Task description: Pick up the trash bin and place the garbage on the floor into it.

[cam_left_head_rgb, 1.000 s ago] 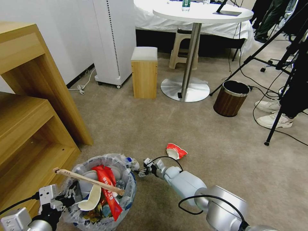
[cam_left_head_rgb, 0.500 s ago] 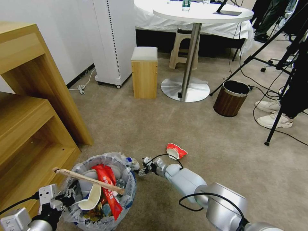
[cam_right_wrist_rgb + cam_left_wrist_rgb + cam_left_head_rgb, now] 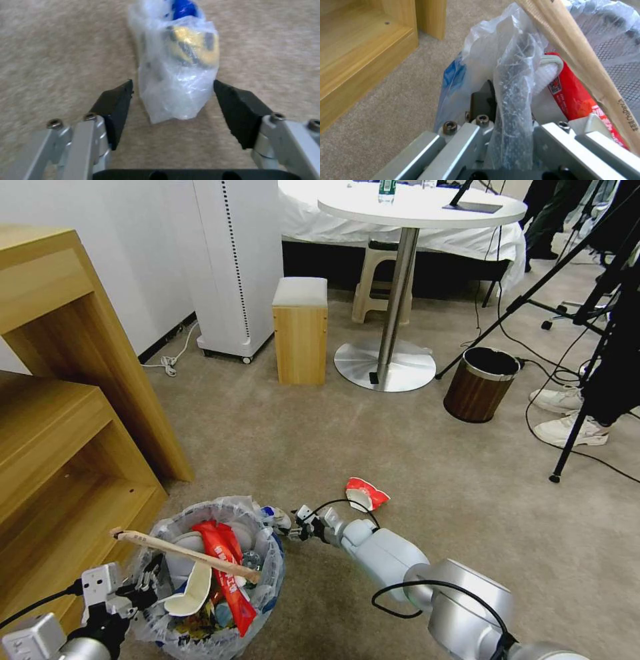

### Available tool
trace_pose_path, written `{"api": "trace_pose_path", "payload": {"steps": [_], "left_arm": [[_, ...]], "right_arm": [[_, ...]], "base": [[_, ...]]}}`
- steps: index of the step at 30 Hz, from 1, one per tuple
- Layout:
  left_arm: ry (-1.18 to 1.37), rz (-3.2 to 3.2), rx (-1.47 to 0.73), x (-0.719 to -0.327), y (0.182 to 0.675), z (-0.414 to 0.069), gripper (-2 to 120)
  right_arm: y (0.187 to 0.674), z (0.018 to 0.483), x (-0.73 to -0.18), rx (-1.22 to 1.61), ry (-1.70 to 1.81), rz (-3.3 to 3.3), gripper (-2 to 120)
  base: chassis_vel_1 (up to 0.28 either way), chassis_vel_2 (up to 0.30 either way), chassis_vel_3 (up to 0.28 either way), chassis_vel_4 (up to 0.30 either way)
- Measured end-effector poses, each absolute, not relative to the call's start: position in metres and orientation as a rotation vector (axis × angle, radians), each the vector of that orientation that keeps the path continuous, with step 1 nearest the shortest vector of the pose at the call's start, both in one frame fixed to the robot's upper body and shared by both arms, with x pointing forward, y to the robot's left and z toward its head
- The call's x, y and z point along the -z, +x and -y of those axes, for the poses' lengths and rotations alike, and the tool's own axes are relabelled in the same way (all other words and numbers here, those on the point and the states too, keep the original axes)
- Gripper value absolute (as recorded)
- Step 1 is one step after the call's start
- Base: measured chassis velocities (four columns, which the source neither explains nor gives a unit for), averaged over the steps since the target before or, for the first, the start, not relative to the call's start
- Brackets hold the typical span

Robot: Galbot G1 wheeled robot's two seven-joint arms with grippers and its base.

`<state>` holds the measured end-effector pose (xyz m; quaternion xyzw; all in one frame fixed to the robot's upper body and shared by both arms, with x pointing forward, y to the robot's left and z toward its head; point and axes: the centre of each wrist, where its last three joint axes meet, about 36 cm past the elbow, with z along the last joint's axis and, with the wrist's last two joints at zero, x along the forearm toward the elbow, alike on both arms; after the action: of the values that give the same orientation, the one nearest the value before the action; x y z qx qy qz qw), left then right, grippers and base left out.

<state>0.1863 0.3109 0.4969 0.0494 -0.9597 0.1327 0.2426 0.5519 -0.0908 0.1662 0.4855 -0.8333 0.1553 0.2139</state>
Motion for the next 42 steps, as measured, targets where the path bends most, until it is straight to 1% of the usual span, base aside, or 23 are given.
{"api": "trace_pose_path", "payload": {"steps": [2,4,5,6,7,8,9,12,13,14,17,19,20,22,23,28,31,32,33,35,36,37,42], "left_arm": [[0.135,2.625,-0.363,-0.497,0.186,-0.311,1],[0.134,2.631,-0.367,-0.497,0.186,-0.310,1],[0.134,2.631,-0.367,-0.497,0.186,-0.310,1],[0.133,2.633,-0.369,-0.497,0.186,-0.310,1],[0.133,2.636,-0.370,-0.498,0.186,-0.309,1],[0.133,2.637,-0.370,-0.498,0.186,-0.309,1],[0.133,2.637,-0.370,-0.498,0.186,-0.309,1],[0.137,2.639,-0.367,-0.497,0.185,-0.309,1],[0.137,2.639,-0.367,-0.497,0.185,-0.309,1],[0.141,2.640,-0.364,-0.497,0.184,-0.309,1],[0.144,2.640,-0.361,-0.495,0.185,-0.309,1],[0.142,2.640,-0.364,-0.495,0.185,-0.309,1],[0.142,2.640,-0.364,-0.495,0.185,-0.309,1],[0.143,2.637,-0.364,-0.492,0.186,-0.310,1],[0.145,2.634,-0.363,-0.491,0.186,-0.311,1],[0.151,2.624,-0.355,-0.487,0.187,-0.314,1],[0.164,2.612,-0.334,-0.479,0.188,-0.318,1],[0.164,2.612,-0.334,-0.479,0.188,-0.318,1],[0.169,2.604,-0.328,-0.474,0.190,-0.321,1],[0.176,2.594,-0.321,-0.468,0.191,-0.325,1],[0.176,2.594,-0.321,-0.468,0.191,-0.325,1],[0.179,2.588,-0.317,-0.465,0.193,-0.327,1],[0.182,2.567,-0.308,-0.456,0.198,-0.333,1]], "right_arm": [[0.550,0.090,-0.165,-0.436,1.356,2.308,61],[0.546,0.087,-0.163,-0.451,1.378,2.301,52],[0.546,0.087,-0.163,-0.451,1.378,2.301,52],[0.545,0.087,-0.162,-0.453,1.385,2.300,48],[0.545,0.086,-0.162,-0.460,1.391,2.297,41],[0.544,0.086,-0.162,-0.462,1.390,2.297,38],[0.544,0.086,-0.162,-0.462,1.390,2.297,38],[0.545,0.088,-0.161,-0.468,1.385,2.297,22],[0.545,0.088,-0.161,-0.468,1.385,2.297,22],[0.545,0.089,-0.161,-0.470,1.383,2.298,18],[0.544,0.091,-0.160,-0.477,1.382,2.300,15],[0.543,0.092,-0.158,-0.484,1.389,2.306,10],[0.543,0.092,-0.158,-0.484,1.389,2.306,10],[0.540,0.092,-0.156,-0.484,1.401,2.310,2],[0.540,0.091,-0.156,-0.478,1.406,2.313,0],[0.538,0.080,-0.160,-0.406,1.479,2.333,0],[0.538,0.054,-0.174,-0.297,1.606,2.375,0],[0.538,0.054,-0.174,-0.297,1.606,2.375,0],[0.537,0.050,-0.182,-0.239,1.660,2.396,0],[0.535,0.070,-0.186,-0.196,1.668,2.421,0],[0.535,0.070,-0.186,-0.196,1.668,2.421,0],[0.533,0.084,-0.188,-0.168,1.671,2.439,0],[0.524,0.107,-0.197,-0.096,1.670,2.509,0]], "base": [[0.000,0.000,0.000,0.000],[0.000,0.000,0.000,0.000],[0.000,0.000,0.000,0.000],[0.000,0.000,0.000,0.000],[0.000,0.000,0.000,0.000],[0.000,0.000,0.000,0.000],[0.000,0.000,0.000,0.000],[0.000,0.000,0.000,0.000],[0.000,0.000,0.000,0.000],[0.000,0.000,0.000,0.000],[0.000,0.000,0.000,0.000],[0.000,0.000,0.000,0.000],[0.000,0.000,0.000,0.000],[0.000,0.000,0.000,0.000],[0.000,0.000,0.000,0.000],[0.000,0.000,0.000,0.000],[0.000,0.000,0.000,0.000],[0.000,0.000,0.000,0.000],[0.000,0.000,0.000,0.000],[0.000,0.000,0.000,0.000],[0.000,0.000,0.000,0.000],[0.000,0.000,0.000,0.000],[0.000,0.000,0.000,0.000]]}}
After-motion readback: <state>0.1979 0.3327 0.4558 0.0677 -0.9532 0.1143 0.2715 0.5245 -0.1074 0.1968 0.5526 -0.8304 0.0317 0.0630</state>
